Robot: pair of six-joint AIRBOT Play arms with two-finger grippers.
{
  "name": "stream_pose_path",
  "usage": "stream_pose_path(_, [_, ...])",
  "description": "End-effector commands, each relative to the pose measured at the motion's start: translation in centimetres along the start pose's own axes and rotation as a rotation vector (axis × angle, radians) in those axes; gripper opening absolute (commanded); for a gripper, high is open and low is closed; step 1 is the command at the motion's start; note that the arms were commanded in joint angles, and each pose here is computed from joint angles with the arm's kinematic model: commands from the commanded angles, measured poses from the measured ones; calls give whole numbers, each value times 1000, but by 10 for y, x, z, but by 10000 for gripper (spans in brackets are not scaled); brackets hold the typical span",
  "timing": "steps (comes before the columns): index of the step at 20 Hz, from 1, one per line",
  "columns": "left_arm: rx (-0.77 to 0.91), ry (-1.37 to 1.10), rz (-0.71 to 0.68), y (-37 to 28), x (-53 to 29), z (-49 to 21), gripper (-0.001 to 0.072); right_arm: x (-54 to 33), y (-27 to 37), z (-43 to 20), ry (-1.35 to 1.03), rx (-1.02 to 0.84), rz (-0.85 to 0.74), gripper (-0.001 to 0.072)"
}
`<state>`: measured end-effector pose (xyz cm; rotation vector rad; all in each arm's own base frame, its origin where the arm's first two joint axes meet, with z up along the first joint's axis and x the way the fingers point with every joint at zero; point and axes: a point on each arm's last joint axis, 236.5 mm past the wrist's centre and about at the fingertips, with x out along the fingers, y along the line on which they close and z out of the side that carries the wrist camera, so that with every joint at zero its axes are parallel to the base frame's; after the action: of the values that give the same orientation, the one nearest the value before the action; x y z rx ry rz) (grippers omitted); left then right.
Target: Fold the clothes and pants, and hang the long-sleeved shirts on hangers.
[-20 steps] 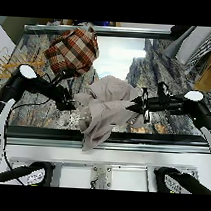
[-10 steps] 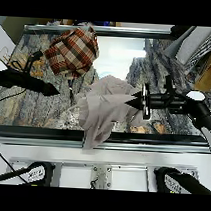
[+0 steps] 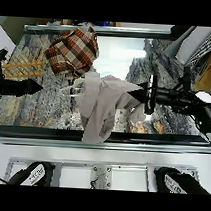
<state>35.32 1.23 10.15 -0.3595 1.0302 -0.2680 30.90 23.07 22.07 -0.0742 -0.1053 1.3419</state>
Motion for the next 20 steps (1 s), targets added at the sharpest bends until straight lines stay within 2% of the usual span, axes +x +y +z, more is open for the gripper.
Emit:
stream_pose_path(1, [-259,-44,18,1,-4,-29,511,-1,-2,9,-11,15,-25,6])
stream_pose_path(5, [-566,21,-8,-5,28,-88,511,-1,-2,9,-11,30,-26,6])
stream_pose_path(9, [-780,-34,-239,-48,59,-98,510,-1,0,12,-13,33,-25,6])
stream_pose_path(12, [-955,-41,-313,-59,79,-107,510,-2,1,14,-15,24,-25,7])
stream_pose_path(20, [-1187,94,-395,-96,140,-122,511,-2,2,16,-16,18,-25,7])
